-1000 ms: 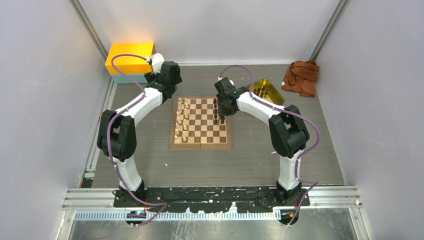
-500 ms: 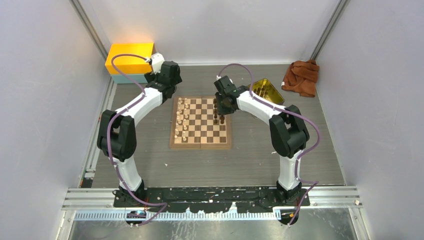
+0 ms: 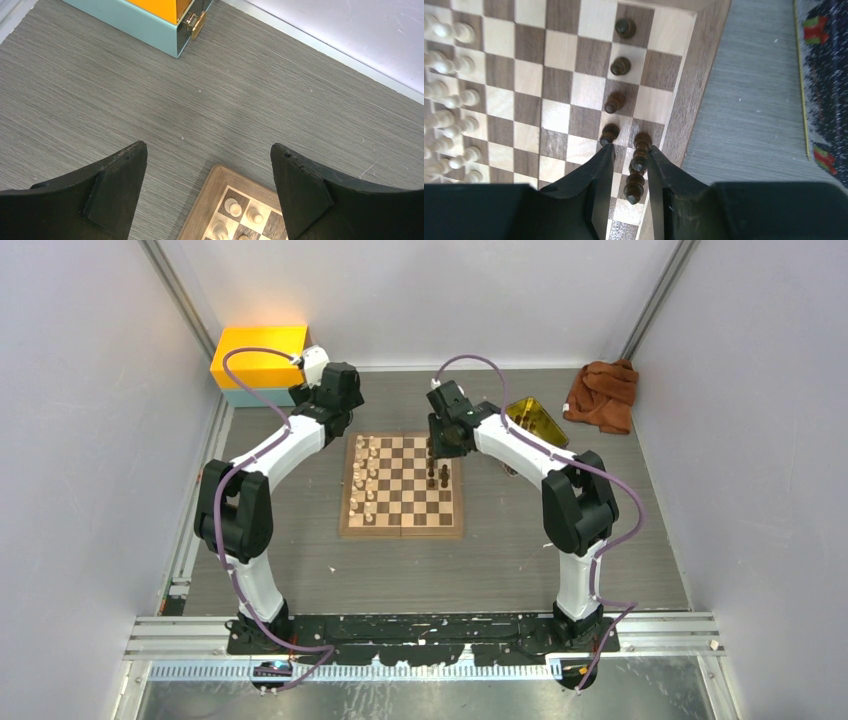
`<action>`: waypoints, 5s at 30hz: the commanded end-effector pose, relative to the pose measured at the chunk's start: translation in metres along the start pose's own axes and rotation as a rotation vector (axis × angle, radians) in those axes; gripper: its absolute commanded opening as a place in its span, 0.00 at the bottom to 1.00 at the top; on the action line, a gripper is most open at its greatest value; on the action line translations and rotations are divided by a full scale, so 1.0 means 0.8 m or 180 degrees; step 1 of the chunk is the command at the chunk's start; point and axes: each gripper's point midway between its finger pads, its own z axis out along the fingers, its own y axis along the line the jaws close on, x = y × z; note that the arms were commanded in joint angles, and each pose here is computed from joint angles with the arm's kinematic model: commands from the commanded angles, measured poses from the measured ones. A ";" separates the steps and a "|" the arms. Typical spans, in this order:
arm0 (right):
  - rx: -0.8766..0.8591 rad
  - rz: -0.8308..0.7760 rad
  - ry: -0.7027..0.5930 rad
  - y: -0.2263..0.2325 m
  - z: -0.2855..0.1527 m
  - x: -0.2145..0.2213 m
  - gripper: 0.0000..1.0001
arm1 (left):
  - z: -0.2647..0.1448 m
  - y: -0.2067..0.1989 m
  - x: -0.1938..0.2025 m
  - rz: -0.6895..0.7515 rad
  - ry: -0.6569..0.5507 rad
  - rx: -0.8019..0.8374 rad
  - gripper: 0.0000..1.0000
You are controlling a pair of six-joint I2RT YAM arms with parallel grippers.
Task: Set up the chess pieces on the board
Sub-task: Place the chess piece on the chessboard, then pick up the chess piece from the storage box.
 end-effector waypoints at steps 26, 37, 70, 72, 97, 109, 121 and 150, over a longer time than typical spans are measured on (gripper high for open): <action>0.0886 0.1214 -0.0627 -0.244 -0.029 -0.117 0.48 | 0.002 -0.014 -0.033 -0.0037 -0.0256 0.0040 0.94; 0.0906 0.1356 -0.0524 -0.276 0.008 -0.116 0.48 | 0.009 -0.016 -0.029 -0.0014 -0.0248 0.0044 0.94; 0.0652 0.1164 -0.0431 -0.269 0.045 -0.144 0.45 | 0.023 -0.014 -0.015 0.0001 -0.0182 0.0009 0.94; 0.0651 0.1167 -0.0411 -0.269 0.048 -0.142 0.45 | 0.023 -0.015 -0.015 0.0003 -0.0180 0.0008 0.94; 0.0611 0.1178 -0.0332 -0.269 0.068 -0.139 0.36 | 0.032 -0.009 -0.009 -0.0003 -0.0147 -0.0030 0.94; 0.0602 0.1172 -0.0311 -0.268 0.072 -0.137 0.22 | 0.036 -0.009 -0.008 -0.0020 -0.0139 -0.0029 0.94; 0.0608 0.1144 -0.0437 -0.267 0.051 -0.152 0.01 | 0.036 -0.011 -0.009 -0.0049 -0.0136 -0.0009 0.94; 0.0528 0.1041 -0.0797 -0.256 0.003 -0.191 0.01 | 0.024 -0.004 -0.014 -0.0084 -0.0142 -0.0003 0.94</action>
